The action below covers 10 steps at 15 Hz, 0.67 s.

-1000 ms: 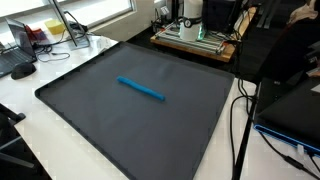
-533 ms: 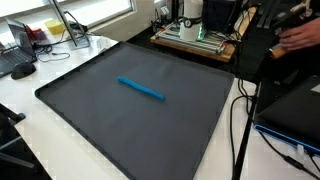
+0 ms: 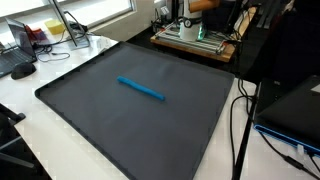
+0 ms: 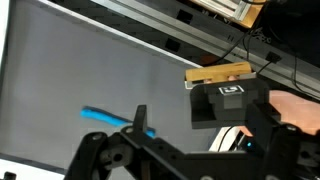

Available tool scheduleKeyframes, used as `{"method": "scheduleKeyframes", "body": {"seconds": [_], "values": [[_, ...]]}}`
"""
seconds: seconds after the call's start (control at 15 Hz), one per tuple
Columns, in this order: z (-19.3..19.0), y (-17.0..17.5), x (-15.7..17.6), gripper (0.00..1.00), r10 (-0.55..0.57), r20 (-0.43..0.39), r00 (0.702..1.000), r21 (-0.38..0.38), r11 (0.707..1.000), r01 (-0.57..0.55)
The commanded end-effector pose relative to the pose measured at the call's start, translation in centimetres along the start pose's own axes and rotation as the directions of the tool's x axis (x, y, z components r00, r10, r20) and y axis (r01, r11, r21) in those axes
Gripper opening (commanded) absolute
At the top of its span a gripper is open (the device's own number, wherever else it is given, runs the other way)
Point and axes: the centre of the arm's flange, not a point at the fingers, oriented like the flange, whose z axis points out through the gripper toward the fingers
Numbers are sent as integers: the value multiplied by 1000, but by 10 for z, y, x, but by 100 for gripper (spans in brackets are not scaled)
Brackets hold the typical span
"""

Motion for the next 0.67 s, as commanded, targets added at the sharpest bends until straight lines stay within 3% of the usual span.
{"method": "scheduleKeyframes", "body": {"seconds": [0.0, 0.6], "values": [[0, 0, 0, 100, 0, 0, 1000, 0, 1000, 0], [-8, -18, 18, 100, -69, -47, 997, -34, 997, 67]]}}
